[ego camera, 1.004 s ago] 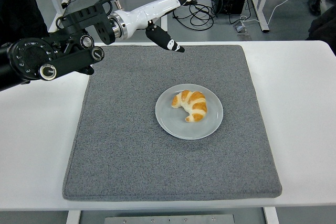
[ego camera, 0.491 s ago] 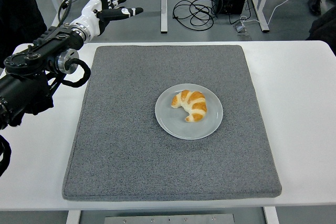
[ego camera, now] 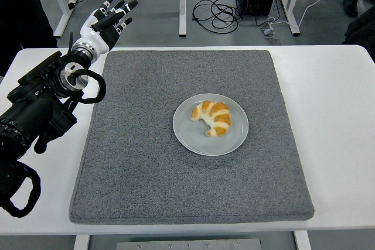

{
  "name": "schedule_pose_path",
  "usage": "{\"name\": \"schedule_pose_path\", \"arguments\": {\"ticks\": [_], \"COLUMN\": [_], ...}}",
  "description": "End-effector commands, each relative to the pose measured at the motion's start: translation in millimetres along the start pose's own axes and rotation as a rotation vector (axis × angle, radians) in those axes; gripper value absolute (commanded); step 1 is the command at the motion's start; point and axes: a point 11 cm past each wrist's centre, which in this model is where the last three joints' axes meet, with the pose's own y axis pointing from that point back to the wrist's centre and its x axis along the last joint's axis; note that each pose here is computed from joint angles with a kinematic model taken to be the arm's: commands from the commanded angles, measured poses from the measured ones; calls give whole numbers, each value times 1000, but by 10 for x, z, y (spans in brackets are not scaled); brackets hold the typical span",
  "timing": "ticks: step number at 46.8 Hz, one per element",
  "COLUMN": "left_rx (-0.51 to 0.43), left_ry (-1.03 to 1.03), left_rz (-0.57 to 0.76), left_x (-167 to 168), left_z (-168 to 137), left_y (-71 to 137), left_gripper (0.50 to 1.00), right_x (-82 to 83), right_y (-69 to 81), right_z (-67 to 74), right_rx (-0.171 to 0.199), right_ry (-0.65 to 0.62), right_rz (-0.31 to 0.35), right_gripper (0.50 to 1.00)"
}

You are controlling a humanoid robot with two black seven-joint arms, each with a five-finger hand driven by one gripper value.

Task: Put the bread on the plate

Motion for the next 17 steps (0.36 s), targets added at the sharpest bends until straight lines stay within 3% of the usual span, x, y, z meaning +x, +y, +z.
{"name": "schedule_pose_path", "arguments": {"ticks": [1, 17], "left_rx": [9, 33], "left_ry": [20, 27], "left_rz": [2, 14], "left_x": [9, 75], "left_z": [-72, -164], "left_y": [12, 42], "left_gripper": [974, 974], "right_x": [2, -35], "right_y": [-2, -6], "right_z": [-11, -39], "right_rx": [2, 7], "right_ry": [-4, 1], "right_rz": [1, -13], "right_gripper": [1000, 1000]}}
